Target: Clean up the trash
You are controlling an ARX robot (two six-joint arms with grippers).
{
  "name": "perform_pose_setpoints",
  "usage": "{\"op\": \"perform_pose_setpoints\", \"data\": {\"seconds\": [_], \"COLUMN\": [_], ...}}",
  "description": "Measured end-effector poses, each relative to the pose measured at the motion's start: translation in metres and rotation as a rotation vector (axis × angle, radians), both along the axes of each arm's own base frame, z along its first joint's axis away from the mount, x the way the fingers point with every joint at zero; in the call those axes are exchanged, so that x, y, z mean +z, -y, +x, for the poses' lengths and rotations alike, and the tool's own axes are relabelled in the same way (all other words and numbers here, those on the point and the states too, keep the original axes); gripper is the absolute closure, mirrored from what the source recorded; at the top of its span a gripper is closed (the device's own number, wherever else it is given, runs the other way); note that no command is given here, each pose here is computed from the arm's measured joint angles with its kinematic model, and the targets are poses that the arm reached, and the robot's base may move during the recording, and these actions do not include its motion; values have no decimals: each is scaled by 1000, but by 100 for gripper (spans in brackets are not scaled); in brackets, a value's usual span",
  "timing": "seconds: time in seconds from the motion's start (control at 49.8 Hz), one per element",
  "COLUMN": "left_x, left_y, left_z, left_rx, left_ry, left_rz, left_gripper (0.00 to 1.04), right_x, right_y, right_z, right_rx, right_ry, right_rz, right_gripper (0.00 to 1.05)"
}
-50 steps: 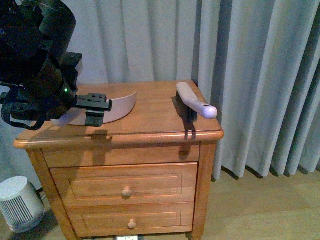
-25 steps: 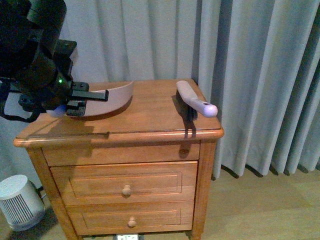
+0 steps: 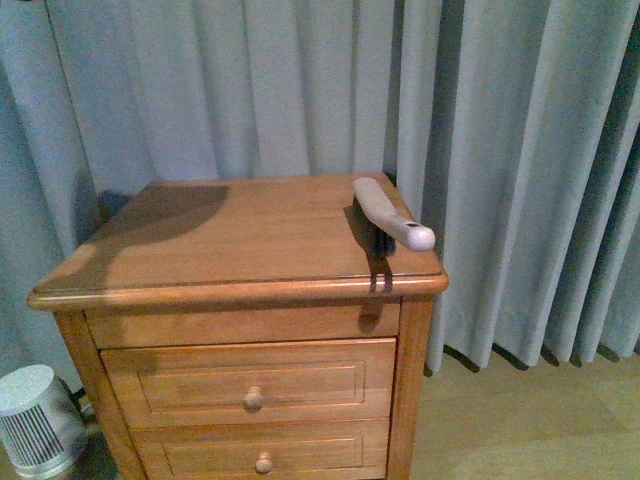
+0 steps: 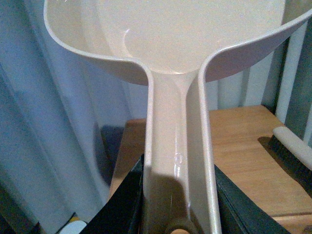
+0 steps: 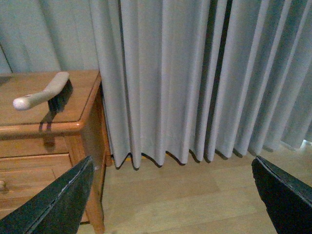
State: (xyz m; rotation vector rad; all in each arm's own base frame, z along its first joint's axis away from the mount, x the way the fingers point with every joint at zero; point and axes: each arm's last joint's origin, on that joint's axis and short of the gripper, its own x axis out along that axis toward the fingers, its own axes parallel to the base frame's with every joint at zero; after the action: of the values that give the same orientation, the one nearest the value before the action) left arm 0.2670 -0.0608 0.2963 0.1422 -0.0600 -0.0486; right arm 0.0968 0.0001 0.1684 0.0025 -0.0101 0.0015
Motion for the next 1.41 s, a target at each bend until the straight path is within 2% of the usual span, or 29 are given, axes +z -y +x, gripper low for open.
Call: {"op": "perform_pose_setpoints", "data": {"seconds": [0.281, 0.503, 0.603, 0.683, 0.804, 0.884, 1.005, 1.186, 1.286, 1.407], "left_x": [-25, -53, -61, -63, -63, -63, -63, -63, -63, -63], "left_y": [-41, -61, -62, -62, -62, -62, -62, -62, -62, -62], "left_z": [-110, -165, -168, -168, -168, -168, -168, -168, -168, -168], "left_rx": [-45, -52, -38, -42, -39, -40, -40, -40, -41, -40], "left_ry": [72, 104, 101, 93, 96, 96, 96, 96, 96, 96], "left_rz": [-6, -32, -58, -66, -69, -71, -71, -71, -71, -71], "left_gripper": [77, 77, 77, 77, 77, 77, 77, 77, 77, 77], "right_x": [0, 0, -5, 2, 33, 66, 96, 130, 140, 137], "right_y": [0, 0, -4, -16, -27, -47, -75, -119, -143, -173], "right_z": [0, 0, 3, 16, 42, 78, 119, 187, 220, 252], "right_rx": [0, 0, -76, 16, 81, 153, 210, 203, 200, 193], "right_ry": [0, 0, -156, -226, -254, -310, -378, -512, -587, -681], "right_rz": [0, 0, -62, -87, -65, -57, -71, -56, -21, 2], "right_gripper": [7, 7, 7, 7, 7, 7, 7, 7, 7, 7]}}
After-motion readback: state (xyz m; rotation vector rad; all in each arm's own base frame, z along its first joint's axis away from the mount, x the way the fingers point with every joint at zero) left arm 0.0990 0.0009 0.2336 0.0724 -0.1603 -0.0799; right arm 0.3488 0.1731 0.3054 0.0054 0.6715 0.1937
